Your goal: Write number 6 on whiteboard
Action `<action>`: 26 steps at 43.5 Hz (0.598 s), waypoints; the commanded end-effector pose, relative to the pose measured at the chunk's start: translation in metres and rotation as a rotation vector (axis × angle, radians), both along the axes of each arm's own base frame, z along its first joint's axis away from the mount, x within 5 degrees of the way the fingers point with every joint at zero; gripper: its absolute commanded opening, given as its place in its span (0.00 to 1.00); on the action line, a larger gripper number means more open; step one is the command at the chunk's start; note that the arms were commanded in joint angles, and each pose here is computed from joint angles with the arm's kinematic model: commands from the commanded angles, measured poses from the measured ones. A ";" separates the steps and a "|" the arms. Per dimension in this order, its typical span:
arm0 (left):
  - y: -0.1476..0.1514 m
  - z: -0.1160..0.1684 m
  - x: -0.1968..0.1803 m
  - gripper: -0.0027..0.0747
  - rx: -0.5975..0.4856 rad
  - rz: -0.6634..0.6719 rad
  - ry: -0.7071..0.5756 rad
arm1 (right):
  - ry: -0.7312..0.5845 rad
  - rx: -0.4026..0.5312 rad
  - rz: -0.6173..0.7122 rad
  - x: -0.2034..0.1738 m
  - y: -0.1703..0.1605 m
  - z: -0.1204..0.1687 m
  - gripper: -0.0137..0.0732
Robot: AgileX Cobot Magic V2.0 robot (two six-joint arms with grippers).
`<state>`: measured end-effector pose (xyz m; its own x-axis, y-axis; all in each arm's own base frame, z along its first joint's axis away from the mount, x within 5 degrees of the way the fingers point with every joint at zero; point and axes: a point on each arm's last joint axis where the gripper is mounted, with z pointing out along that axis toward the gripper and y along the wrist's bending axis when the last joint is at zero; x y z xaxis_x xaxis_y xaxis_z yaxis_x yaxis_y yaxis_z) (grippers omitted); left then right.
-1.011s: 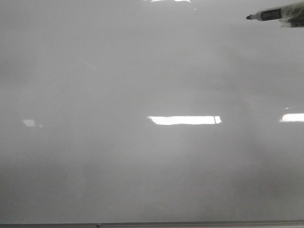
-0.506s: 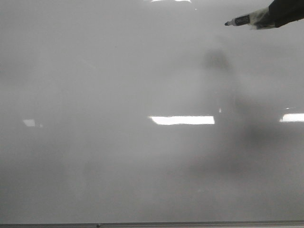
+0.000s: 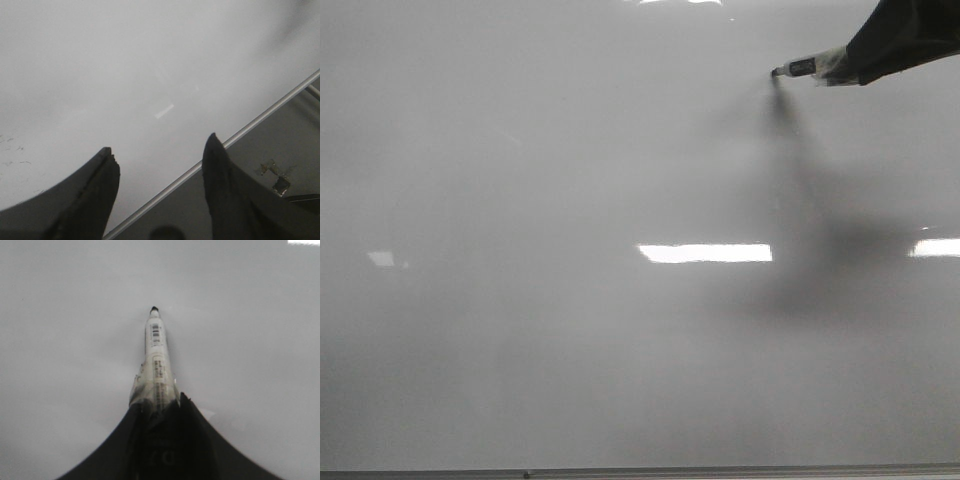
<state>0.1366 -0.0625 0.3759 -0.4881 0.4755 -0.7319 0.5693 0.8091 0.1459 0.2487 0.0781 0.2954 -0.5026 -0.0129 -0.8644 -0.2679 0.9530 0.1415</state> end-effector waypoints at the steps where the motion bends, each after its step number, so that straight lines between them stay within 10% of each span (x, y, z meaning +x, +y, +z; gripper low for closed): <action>1: -0.001 0.013 0.002 0.51 -0.057 0.010 -0.077 | -0.026 0.003 0.014 0.008 0.007 0.005 0.08; 12: -0.001 0.013 0.002 0.51 -0.057 0.010 -0.077 | 0.181 -0.123 0.147 0.004 0.019 -0.025 0.08; 26: -0.001 0.013 0.002 0.51 -0.057 0.010 -0.077 | 0.106 -0.132 0.061 0.013 -0.006 -0.002 0.08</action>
